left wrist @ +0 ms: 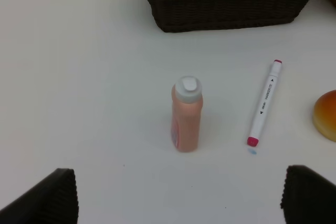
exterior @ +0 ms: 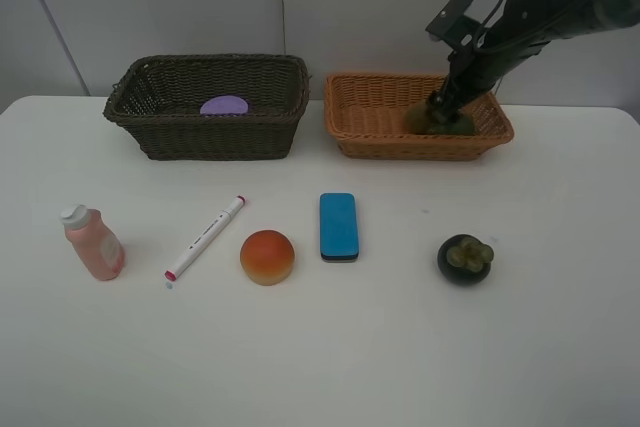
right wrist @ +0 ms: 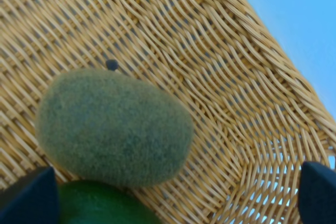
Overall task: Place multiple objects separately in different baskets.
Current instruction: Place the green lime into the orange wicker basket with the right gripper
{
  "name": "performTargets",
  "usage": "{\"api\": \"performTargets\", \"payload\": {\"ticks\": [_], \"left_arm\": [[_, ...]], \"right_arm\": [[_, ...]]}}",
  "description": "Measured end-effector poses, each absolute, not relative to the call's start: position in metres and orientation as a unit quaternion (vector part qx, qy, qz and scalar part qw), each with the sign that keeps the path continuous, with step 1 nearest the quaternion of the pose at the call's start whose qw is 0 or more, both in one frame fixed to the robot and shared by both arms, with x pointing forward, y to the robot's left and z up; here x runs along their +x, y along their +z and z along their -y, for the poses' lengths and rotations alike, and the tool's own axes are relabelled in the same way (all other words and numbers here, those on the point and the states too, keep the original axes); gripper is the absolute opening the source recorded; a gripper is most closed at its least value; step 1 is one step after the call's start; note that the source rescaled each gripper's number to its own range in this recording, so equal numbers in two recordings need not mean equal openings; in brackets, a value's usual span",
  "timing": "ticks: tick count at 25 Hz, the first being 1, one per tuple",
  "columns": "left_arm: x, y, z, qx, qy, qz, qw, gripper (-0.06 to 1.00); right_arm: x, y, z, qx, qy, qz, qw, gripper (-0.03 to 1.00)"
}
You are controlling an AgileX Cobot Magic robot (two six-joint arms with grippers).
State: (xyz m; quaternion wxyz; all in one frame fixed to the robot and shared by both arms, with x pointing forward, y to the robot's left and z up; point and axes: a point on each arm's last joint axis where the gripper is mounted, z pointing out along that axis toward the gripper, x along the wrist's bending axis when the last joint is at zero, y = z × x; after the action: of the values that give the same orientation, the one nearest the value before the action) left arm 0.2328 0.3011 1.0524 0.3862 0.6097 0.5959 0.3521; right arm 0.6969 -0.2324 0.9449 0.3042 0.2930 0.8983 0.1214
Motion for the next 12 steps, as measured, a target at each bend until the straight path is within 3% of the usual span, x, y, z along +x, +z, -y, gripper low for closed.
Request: {"api": "performTargets", "payload": {"ticks": [12], "left_arm": [[0.2328,1.0524,-0.3011,0.61,0.352,-0.596,0.386,1.0]], "right_arm": [[0.6957,0.9442,0.2315,0.283,0.12,-0.904,0.297,0.99]]}}
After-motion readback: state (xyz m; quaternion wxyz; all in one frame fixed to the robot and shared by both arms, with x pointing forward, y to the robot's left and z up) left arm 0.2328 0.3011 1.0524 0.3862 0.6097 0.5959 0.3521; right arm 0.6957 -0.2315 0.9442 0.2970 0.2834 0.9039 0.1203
